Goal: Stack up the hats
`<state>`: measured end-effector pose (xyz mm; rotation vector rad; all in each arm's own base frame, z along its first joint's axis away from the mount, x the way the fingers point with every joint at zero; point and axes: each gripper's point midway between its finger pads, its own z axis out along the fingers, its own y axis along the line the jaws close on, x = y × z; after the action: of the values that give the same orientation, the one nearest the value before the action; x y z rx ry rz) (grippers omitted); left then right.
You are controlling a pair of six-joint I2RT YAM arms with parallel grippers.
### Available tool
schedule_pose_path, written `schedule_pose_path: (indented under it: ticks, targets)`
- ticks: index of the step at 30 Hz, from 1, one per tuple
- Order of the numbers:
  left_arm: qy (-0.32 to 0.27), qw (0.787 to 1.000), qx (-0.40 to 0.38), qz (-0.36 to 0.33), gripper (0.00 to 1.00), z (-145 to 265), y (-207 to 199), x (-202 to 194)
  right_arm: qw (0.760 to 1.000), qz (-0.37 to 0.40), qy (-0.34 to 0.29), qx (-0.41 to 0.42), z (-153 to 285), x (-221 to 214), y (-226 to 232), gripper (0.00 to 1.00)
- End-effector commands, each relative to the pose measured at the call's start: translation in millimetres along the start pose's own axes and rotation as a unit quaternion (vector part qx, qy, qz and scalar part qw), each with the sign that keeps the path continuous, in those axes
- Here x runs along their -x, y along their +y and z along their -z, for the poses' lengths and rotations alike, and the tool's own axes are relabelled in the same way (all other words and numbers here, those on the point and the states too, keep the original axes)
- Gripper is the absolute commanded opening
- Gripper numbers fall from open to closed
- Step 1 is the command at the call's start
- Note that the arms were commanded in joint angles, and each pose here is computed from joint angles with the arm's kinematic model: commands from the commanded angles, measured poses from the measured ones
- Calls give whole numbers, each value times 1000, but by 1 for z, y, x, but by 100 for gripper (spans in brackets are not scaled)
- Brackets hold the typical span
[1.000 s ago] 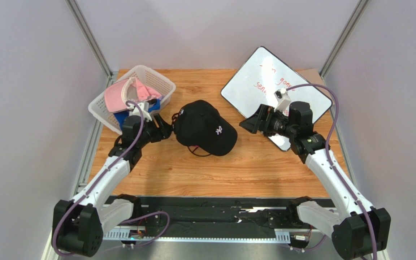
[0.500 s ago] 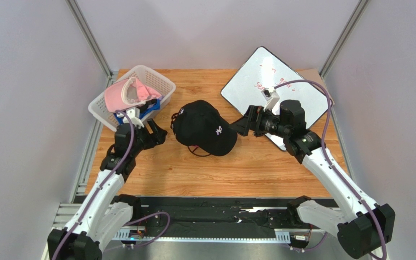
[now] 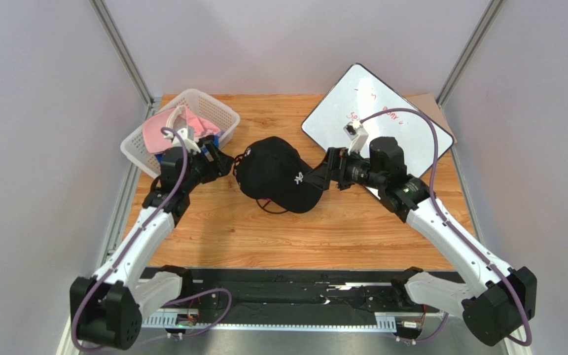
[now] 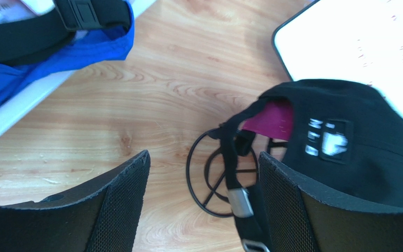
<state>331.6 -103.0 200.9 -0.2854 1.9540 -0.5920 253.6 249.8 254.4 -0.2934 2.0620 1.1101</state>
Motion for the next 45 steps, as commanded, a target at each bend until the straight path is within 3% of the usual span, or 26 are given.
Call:
schedule_pose_path:
  ticks: [1,13,23,30,31,33,41,45]
  targets:
    - [-10,999,-35,0,79,-21,-15,15,999,24,-31,9,4,15,9,89]
    - [40,999,-27,-8,70,-48,0,-14,999,18,-28,3,4,10,5,89]
    - [55,998,-22,-7,70,-50,7,-27,999,21,-33,5,9,11,8,89]
    - [-3,999,36,-23,84,-16,12,12,999,30,-34,5,14,10,9,89]
    - [-15,998,51,-28,96,-10,15,19,999,32,-33,8,14,10,10,89]
    - [-33,995,87,-26,100,3,29,29,999,37,-36,8,16,11,12,89]
    - [-94,982,157,-37,100,31,55,63,998,46,-38,7,20,8,10,90]
    - [-121,966,205,-98,94,35,72,80,998,46,-35,6,20,5,8,90]
